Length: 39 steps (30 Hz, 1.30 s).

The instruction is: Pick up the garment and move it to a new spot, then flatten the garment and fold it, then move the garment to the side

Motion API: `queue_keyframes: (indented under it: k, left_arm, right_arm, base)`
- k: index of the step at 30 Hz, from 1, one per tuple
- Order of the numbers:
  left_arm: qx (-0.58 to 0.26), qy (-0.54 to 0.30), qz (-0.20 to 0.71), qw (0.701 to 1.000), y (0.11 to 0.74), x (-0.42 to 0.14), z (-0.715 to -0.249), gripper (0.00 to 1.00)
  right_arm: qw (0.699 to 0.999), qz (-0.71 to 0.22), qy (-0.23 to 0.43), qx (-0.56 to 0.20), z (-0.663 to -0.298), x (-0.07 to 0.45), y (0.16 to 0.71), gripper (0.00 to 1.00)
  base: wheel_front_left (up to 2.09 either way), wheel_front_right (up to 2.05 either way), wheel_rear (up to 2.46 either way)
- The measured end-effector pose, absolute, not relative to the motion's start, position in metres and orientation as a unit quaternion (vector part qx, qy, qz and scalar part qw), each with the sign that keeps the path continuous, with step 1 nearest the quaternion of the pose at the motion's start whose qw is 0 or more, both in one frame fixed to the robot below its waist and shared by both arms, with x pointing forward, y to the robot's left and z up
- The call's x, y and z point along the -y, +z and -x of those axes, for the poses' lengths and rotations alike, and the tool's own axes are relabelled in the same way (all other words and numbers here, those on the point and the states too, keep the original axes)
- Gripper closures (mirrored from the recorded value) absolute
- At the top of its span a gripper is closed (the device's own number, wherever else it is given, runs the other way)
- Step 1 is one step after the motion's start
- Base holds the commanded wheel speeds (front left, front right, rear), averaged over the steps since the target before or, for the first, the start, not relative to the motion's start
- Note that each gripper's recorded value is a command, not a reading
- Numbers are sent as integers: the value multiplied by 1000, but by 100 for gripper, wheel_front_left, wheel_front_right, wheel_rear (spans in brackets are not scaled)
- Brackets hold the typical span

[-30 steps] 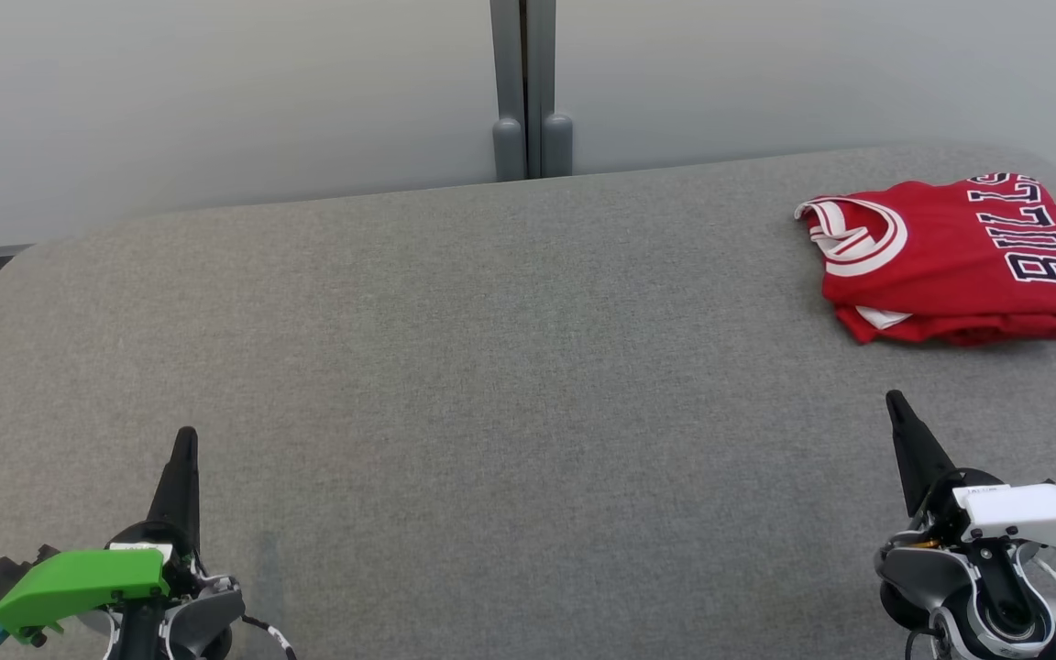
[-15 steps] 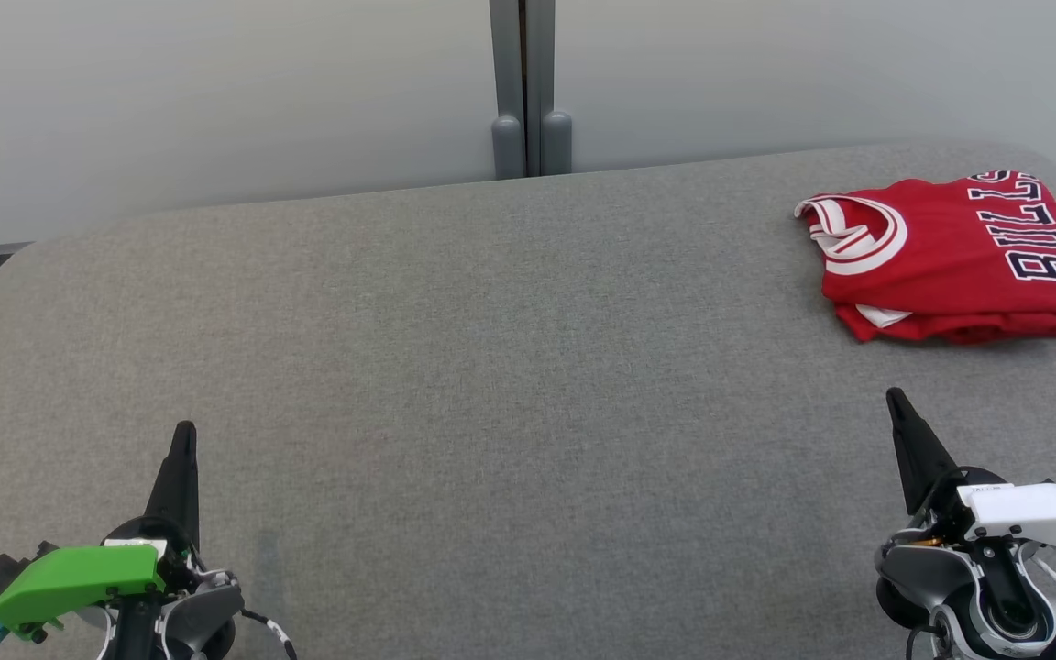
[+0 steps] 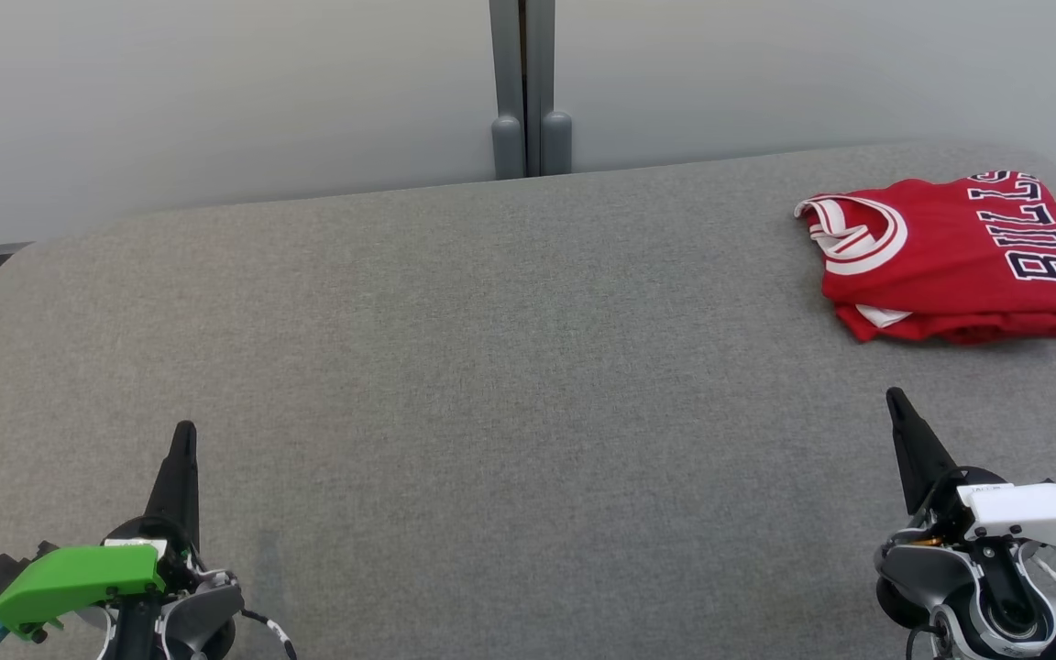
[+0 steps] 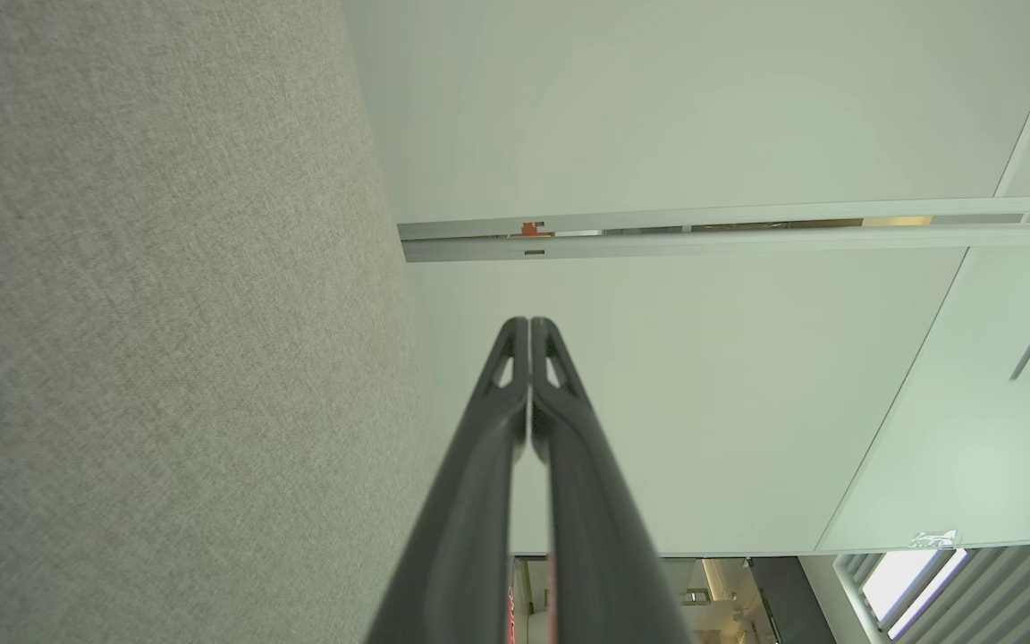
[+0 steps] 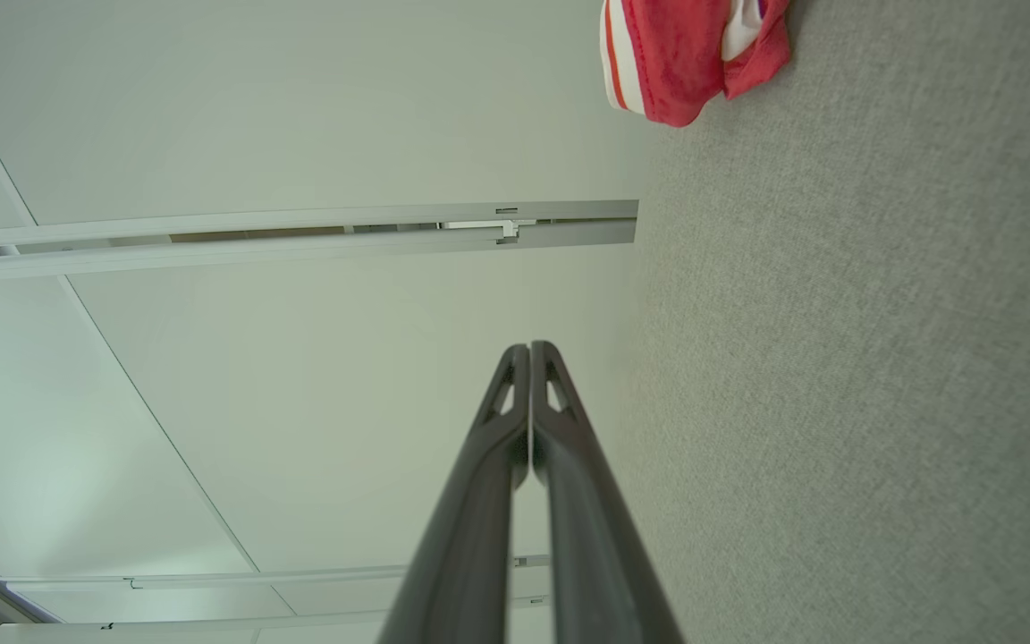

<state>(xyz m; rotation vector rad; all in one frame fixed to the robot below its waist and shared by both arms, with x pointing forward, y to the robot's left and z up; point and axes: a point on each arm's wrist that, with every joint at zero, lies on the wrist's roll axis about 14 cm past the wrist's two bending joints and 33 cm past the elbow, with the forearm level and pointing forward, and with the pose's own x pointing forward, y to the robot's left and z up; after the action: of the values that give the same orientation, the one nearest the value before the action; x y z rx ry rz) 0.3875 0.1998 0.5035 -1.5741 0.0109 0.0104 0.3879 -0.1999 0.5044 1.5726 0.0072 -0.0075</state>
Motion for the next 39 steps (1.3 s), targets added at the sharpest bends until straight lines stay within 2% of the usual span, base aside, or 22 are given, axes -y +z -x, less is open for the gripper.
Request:
queue_keyframes:
  k: [39]
  left_arm:
    - [-5,5,708,706,504,-200,-387,100]
  right_arm:
    - [706,-708,-3,-3,-388,200,504,100]
  base:
    - [0,0,0]
